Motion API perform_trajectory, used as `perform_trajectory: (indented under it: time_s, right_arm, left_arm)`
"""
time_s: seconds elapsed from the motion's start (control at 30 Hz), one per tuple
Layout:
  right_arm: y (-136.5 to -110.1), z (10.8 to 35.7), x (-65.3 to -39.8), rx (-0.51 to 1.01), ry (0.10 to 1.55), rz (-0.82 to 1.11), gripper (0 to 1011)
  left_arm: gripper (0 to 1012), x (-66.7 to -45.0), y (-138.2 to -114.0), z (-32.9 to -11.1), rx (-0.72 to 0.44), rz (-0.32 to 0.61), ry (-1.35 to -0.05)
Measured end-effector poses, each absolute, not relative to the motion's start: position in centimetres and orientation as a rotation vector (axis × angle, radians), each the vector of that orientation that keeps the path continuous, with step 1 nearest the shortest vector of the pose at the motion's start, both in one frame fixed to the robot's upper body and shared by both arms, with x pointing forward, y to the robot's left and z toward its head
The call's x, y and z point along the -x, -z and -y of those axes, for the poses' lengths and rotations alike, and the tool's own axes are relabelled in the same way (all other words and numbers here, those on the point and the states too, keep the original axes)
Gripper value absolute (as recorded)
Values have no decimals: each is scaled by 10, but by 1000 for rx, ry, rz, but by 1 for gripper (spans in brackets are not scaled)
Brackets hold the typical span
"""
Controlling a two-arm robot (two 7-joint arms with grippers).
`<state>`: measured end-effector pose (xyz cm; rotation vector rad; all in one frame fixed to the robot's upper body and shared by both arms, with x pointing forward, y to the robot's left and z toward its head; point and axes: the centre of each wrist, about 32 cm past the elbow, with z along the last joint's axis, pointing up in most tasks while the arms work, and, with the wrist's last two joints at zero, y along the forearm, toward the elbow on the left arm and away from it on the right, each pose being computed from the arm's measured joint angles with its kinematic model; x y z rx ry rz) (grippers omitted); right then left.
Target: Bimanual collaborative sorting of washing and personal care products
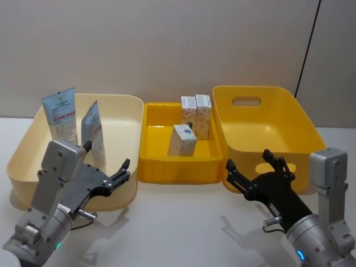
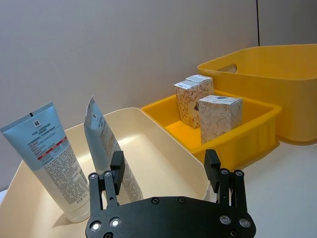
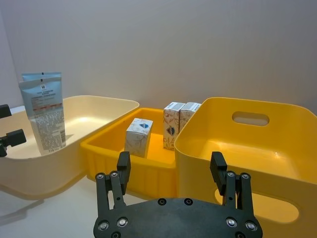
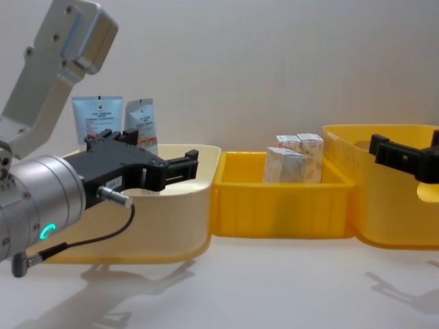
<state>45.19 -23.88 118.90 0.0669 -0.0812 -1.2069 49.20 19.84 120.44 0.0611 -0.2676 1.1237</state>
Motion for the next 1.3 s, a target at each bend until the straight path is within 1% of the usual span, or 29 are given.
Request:
perform_trajectory:
  time_s: [0.63,0.8,0.93,1.03,1.17,1.23,1.27,1.3]
  right_arm:
    - [-1190,238,-453,-68,1203,81,1001]
    - [-1196,229,-457,-72,1173,72,1001]
    - [-1206,217,-463,-73,1147,52,1001]
    - [-1215,203,-468,-76,1127,33,1001]
    - [-1232,178,-479,-66,1110,-3,1001]
    - [-1237,170,-482,-58,1108,-13,1001]
    - [-1242,162,-487,-45,1107,-24,1001]
    - [-1244,159,-488,-37,1108,-28,1001]
  left_arm:
    - [1002,-492,-1204,-198,-61,268,-1124]
    - [1002,-492,-1204,-198,-61,268,-1124]
    - [1002,-492,-1204,-198,-61,268,-1124]
    - [1002,-492,-1204,-198,-61,268,-1124]
    - [1002,-492,-1204,-198,-61,268,-1124]
    - [1002,-492,-1204,-198,-61,268,-1124]
    - [1002,-492,-1204,-198,-61,268,-1124]
    - [1002,-492,-1204,-198,-61,268,-1124]
